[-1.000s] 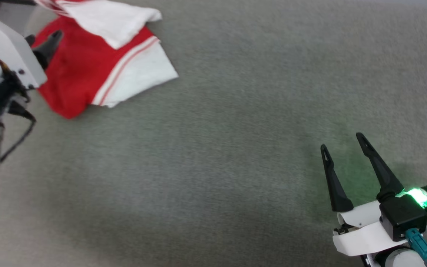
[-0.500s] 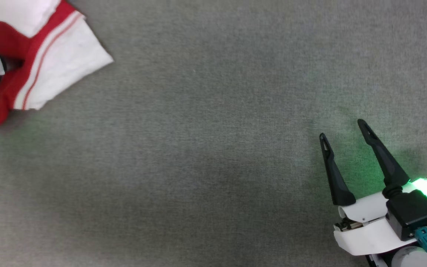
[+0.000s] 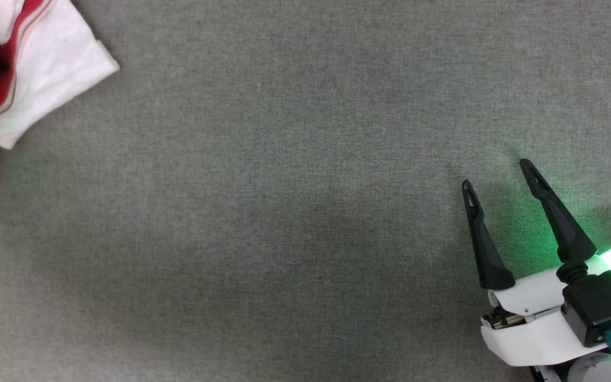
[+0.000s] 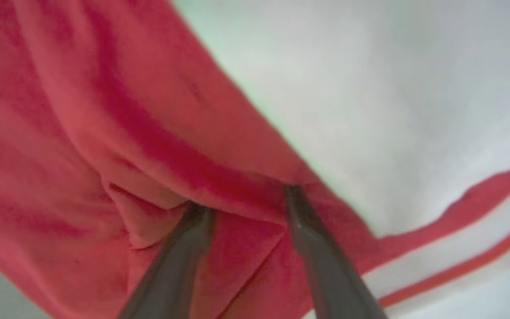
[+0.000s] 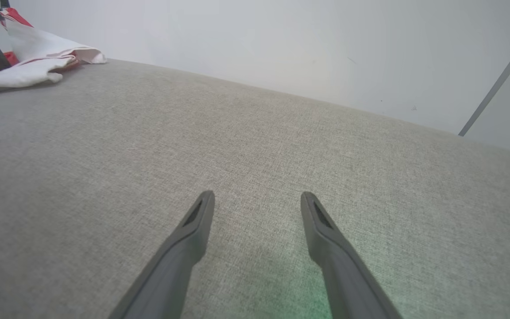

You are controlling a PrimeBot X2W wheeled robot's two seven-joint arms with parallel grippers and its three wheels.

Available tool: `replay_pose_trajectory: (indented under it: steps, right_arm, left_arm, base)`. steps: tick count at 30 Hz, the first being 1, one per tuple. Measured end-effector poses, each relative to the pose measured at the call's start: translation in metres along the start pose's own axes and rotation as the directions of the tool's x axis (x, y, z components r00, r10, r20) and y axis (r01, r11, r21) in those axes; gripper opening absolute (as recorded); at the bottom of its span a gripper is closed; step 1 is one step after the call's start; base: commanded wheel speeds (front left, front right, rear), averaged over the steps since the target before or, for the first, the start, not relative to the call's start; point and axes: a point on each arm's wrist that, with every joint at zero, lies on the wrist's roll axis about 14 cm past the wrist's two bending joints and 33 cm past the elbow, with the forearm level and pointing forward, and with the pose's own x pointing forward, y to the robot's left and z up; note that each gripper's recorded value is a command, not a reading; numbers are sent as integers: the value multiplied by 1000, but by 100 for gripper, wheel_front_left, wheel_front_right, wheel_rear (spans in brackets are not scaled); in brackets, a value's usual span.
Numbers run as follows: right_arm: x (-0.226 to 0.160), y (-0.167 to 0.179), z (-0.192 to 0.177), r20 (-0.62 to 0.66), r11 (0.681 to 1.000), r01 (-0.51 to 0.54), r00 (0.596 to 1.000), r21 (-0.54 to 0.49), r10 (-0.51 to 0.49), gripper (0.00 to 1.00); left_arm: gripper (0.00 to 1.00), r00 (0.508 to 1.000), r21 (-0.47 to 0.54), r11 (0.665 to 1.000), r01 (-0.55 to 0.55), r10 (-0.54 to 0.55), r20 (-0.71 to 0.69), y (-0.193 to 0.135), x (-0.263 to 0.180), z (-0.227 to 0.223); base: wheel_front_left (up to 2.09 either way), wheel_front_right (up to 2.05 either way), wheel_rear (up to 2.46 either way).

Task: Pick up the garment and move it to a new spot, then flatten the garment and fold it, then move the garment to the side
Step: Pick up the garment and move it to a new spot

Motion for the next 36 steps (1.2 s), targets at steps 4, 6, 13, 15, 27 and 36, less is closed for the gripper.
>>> replay_pose_trajectory:
  steps: [4,6,13,15,27,36]
  right_arm:
    - [1,-1,3,10,1000,3,1000,-3,-3,100]
    - [0,1,6,21,1000,0,1000,-2,0,100]
    - [-4,13,20,64,999,-24,998,28,22,100]
    - [-7,16,26,83,999,-28,996,33,25,100]
    - [-29,20,67,187,999,-14,982,31,8,100]
    - [-50,4,98,269,999,51,962,15,-53,100]
  left_arm:
    - [0,998,-18,1000,2,-1,61,0,-4,6]
    - [0,997,-16,1000,5,-4,82,0,-10,9]
    - [0,978,41,999,28,-36,204,-13,-52,31]
    - [0,960,64,997,47,-63,274,-22,-75,46]
    - [0,721,178,983,49,-158,674,-42,-251,108]
    - [0,584,253,964,76,-249,773,-56,-335,96]
  base:
    - [0,0,0]
    - [0,0,0]
    - [0,0,0]
    - [0,0,0]
    - [0,0,0]
    - [0,0,0]
